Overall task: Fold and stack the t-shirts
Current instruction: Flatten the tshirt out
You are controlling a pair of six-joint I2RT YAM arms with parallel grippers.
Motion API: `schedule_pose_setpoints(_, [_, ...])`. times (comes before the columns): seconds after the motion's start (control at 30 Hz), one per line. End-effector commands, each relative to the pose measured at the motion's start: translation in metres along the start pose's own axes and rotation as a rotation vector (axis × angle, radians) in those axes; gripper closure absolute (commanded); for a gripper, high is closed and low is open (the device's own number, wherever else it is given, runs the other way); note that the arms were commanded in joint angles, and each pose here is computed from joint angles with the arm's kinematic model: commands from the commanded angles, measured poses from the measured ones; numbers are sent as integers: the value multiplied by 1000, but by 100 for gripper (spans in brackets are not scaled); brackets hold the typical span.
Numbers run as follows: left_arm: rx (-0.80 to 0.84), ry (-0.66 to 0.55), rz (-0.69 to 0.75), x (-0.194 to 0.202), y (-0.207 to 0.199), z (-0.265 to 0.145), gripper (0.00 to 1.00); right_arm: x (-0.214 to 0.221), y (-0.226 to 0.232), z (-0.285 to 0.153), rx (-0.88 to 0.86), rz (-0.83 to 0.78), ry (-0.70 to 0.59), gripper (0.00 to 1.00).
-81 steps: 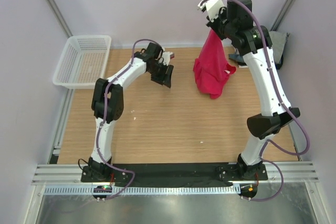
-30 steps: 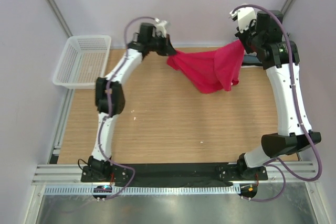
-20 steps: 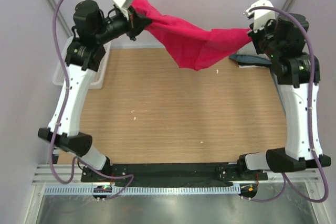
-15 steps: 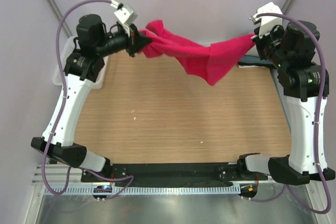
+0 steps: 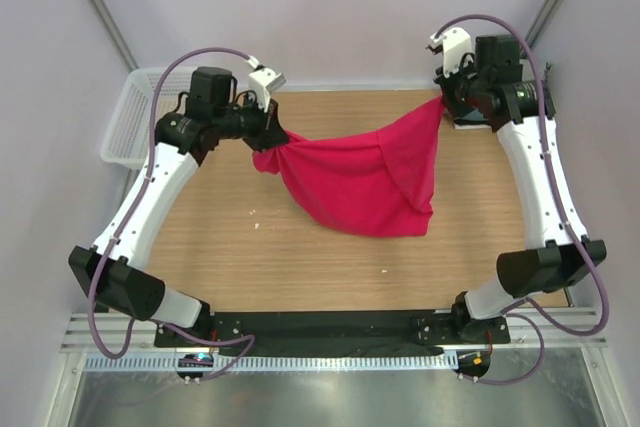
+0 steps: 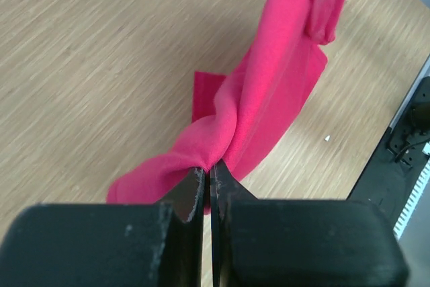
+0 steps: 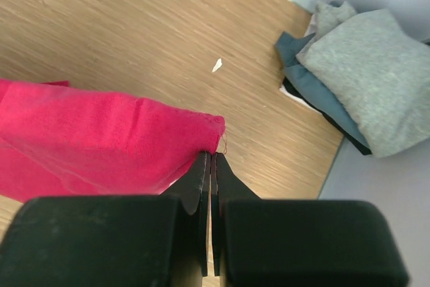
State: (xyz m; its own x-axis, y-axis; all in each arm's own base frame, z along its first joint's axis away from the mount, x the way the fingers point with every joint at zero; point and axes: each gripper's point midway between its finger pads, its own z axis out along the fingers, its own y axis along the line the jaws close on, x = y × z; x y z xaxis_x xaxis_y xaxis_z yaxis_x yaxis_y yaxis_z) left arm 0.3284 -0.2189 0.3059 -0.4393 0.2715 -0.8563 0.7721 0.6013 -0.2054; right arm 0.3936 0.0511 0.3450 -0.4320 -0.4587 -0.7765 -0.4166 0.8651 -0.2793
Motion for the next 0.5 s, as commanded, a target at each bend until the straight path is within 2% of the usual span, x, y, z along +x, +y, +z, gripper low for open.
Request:
schedule_pose_setpoints(0.0, [0, 19, 41, -6, -1, -7, 100, -22, -6, 6, -5, 0, -63, 99])
schedule_pose_setpoints(0.2, [88, 150, -100, 36, -18, -2, 100, -5, 8, 77, -119, 54, 28, 99])
schedule_pose_setpoints(0.33, [77, 188, -140, 57, -16, 5, 100, -6, -1, 124, -86, 101, 74, 97])
schedule_pose_setpoints(0.37, [69, 194, -143, 59, -14, 6, 100, -6, -6, 132, -45, 122, 84, 93])
schedule_pose_setpoints(0.4, [53, 204, -145, 62, -12, 5, 100, -7, -12, 136, -5, 132, 92, 67])
schedule_pose_setpoints(0.47, [42, 212, -145, 66, -12, 3, 100, -14, -29, 133, 125, 141, 86, 44])
